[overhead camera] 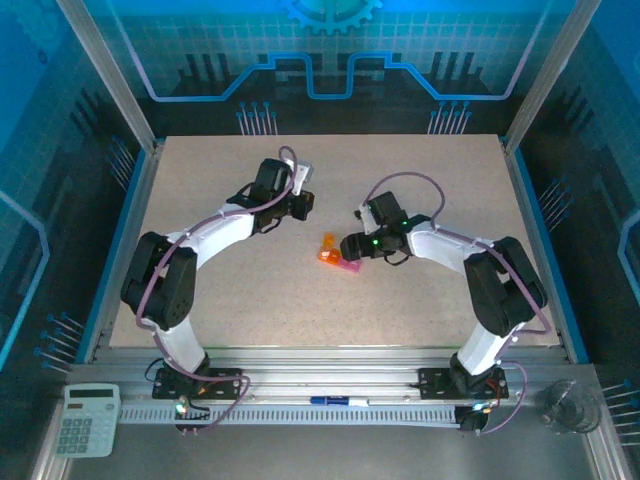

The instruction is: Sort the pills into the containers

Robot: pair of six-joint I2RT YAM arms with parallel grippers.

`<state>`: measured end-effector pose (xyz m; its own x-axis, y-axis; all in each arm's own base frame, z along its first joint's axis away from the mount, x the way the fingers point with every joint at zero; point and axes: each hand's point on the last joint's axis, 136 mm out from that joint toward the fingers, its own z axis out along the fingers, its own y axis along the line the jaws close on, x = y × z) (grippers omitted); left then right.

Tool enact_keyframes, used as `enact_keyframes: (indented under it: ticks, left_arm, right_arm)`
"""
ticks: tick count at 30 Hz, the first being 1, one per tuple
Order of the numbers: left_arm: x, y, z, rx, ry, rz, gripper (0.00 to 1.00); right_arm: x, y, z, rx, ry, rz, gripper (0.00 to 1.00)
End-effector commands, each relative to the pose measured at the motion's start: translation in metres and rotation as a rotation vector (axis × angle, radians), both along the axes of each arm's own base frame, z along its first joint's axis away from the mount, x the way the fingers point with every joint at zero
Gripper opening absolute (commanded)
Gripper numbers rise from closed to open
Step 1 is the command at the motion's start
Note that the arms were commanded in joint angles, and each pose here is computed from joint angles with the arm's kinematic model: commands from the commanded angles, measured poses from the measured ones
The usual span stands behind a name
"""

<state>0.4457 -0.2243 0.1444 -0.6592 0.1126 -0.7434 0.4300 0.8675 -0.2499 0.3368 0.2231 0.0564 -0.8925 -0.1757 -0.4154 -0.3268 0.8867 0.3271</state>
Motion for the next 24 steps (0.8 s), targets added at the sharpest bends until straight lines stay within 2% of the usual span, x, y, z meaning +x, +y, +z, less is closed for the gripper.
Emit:
enact_keyframes:
  ticks: [1, 10, 18, 24]
  left_arm:
    - [-0.004, -0.003, -0.009, -0.015, 0.07, -0.016, 0.0]
    - [-0.007, -0.011, -0.028, -0.017, 0.189, -0.043, 0.0]
    - [-0.006, -0.025, -0.034, -0.073, 0.26, -0.072, 0.0]
    - [-0.007, -0.033, -0.046, -0.056, 0.334, -0.088, 0.0]
  right_arm:
    - [-0.008, -0.003, -0.016, -0.038, 0.042, -0.009, 0.76]
    - [-0.01, -0.002, -0.03, -0.049, 0.072, -0.012, 0.76]
    - [-0.011, -0.009, -0.042, -0.098, 0.091, -0.023, 0.75]
    - [-0.013, -0.01, -0.046, -0.104, 0.101, -0.028, 0.74]
